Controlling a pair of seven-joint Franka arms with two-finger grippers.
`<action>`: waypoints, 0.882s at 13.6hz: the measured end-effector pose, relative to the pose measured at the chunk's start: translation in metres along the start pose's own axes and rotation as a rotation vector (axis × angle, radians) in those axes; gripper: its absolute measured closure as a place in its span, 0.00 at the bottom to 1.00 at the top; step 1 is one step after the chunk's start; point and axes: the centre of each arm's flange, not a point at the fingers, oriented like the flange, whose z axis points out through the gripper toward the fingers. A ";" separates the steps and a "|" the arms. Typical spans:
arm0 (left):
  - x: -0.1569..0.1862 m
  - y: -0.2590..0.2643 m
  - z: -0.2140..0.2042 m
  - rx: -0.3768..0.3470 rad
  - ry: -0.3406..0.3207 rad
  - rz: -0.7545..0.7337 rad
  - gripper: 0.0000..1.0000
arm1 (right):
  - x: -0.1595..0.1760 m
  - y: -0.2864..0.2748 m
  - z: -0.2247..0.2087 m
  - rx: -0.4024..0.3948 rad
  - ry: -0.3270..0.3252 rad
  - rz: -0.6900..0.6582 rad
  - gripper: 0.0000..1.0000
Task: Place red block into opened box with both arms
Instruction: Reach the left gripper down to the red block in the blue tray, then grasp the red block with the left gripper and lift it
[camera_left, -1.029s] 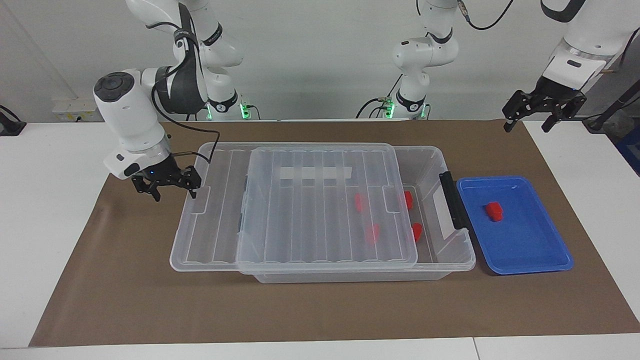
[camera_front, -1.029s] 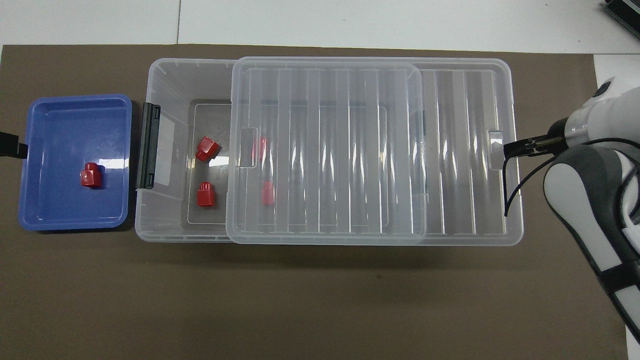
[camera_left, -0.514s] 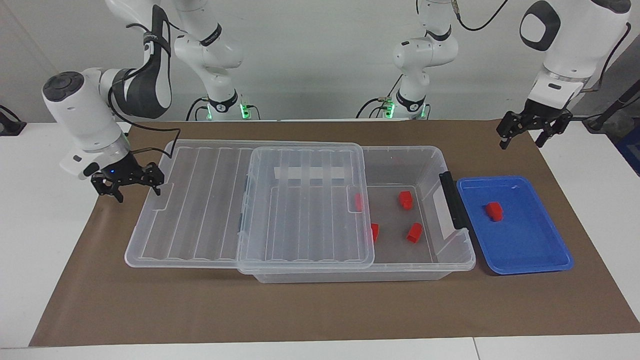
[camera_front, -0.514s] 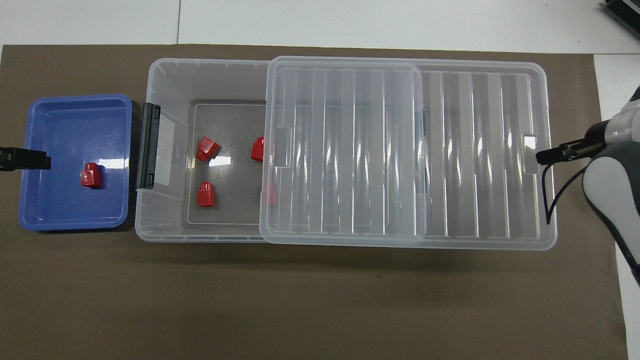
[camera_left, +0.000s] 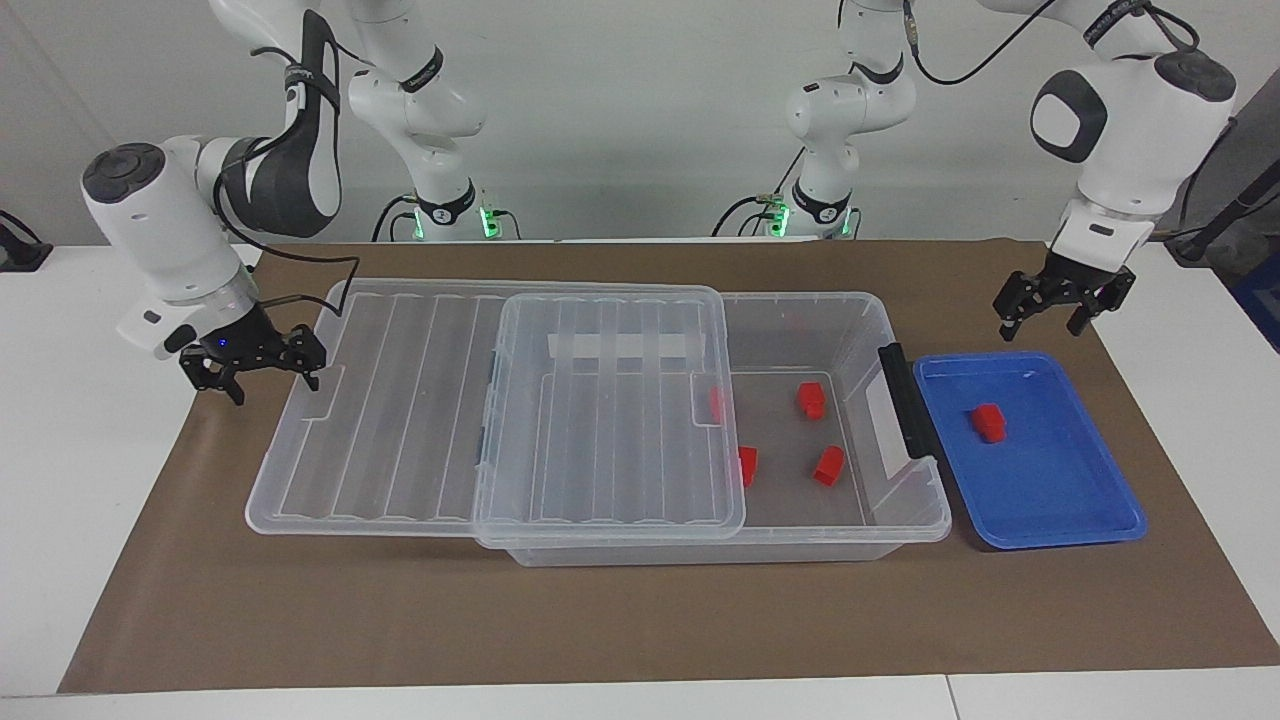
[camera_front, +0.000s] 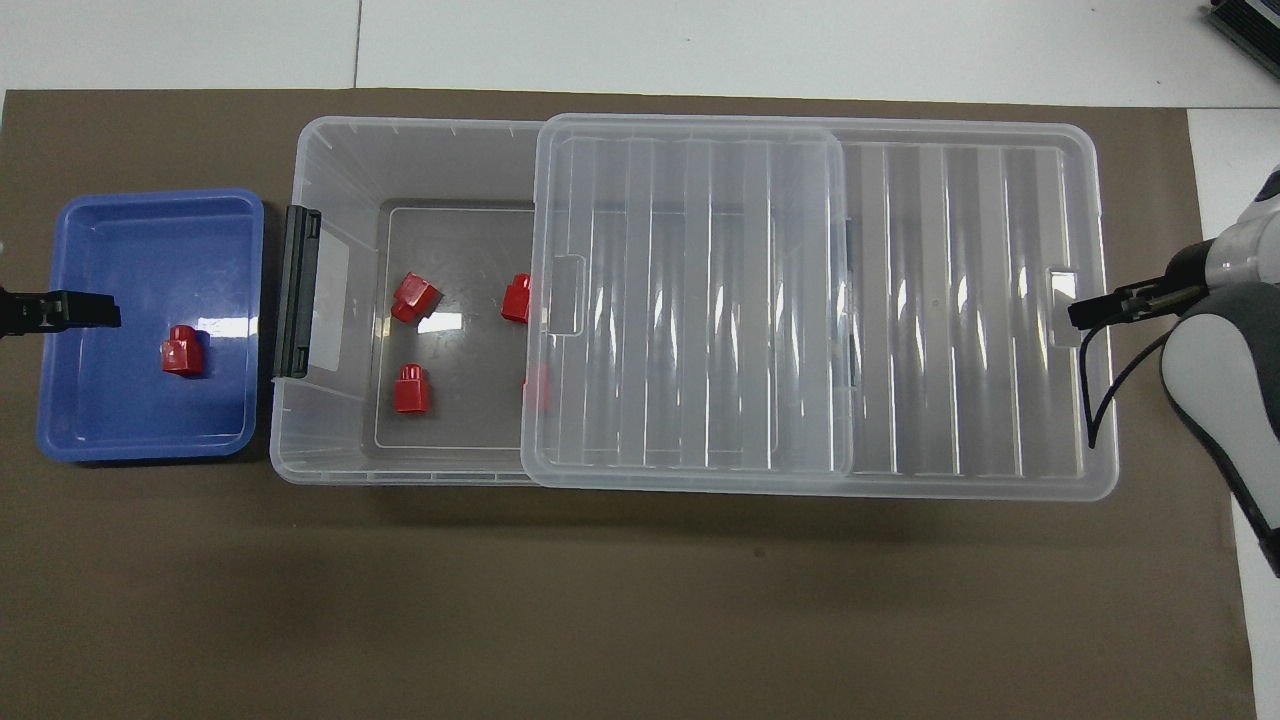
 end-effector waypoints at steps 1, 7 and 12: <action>0.000 0.000 0.015 -0.003 -0.014 -0.001 0.00 | 0.002 -0.005 -0.002 0.001 -0.001 0.010 0.00; 0.002 0.002 0.089 -0.022 -0.080 -0.021 0.00 | 0.003 -0.077 -0.054 0.006 -0.010 0.176 0.00; 0.001 0.004 0.138 -0.029 -0.106 -0.097 0.00 | -0.014 -0.108 -0.097 0.004 -0.021 0.254 0.00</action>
